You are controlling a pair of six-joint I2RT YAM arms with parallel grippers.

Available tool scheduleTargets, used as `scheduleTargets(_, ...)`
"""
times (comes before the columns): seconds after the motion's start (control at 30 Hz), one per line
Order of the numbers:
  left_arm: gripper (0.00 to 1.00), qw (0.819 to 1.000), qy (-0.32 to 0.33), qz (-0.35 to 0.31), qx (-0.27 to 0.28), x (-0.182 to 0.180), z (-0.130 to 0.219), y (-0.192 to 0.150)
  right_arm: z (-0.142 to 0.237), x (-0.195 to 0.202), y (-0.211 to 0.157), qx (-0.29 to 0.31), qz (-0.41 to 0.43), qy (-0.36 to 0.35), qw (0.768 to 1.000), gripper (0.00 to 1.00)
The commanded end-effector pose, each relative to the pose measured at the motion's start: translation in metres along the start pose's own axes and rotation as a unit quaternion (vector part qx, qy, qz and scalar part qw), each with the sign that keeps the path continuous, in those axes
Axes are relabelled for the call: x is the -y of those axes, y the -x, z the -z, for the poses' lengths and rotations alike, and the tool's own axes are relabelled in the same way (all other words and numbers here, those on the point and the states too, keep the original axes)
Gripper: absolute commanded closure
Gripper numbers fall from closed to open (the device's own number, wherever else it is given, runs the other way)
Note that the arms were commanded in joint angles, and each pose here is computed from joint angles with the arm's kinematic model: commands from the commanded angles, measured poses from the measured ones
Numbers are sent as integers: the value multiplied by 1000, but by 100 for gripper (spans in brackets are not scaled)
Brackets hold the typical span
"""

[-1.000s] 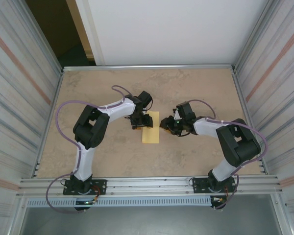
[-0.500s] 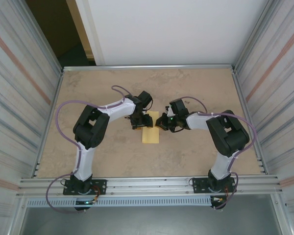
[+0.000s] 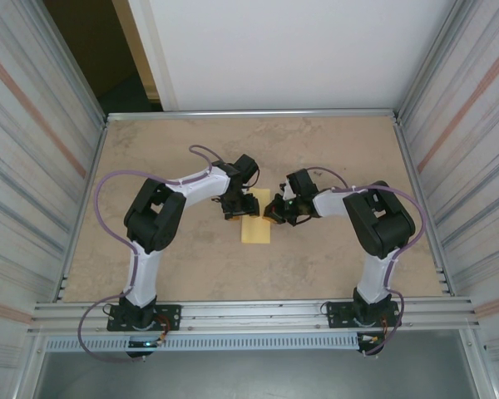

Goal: Fold a paper plane with a square sheet of paper (pick it up from the middle)

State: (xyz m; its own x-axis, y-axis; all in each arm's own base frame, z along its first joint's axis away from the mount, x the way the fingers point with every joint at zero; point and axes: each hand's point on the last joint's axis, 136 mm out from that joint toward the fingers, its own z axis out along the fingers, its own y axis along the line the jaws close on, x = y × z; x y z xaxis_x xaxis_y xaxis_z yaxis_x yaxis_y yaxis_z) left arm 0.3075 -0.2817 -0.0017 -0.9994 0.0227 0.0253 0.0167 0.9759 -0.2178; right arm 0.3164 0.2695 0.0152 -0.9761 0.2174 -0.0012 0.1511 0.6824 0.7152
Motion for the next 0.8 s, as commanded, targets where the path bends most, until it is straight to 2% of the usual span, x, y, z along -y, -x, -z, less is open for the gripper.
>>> scheduleTargets(0.0,41,986,82,15,-148,-65,-125,-81,-7,29,-11,-29,-12,-48,998,99)
scheduleTargets(0.1,41,989,66,12,-135,-54,-108,-74,-8,45,-19,-48,-19,-74,996,99)
scheduleTargets(0.2,39,994,42,2,-99,-36,-75,-58,-9,60,-25,-55,-21,-97,993,99)
scheduleTargets(0.4,38,999,-37,-14,26,1,24,-12,-16,75,-31,-70,-13,-112,991,100)
scheduleTargets(0.5,39,991,-93,-16,90,13,71,5,-19,80,-32,-74,-10,-120,990,100)
scheduleTargets(0.6,43,975,-171,-41,133,34,105,9,-22,82,-31,-77,-7,-123,989,100)
scheduleTargets(0.77,54,955,-255,-62,140,61,117,1,-27,85,-34,-86,-9,-131,988,100)
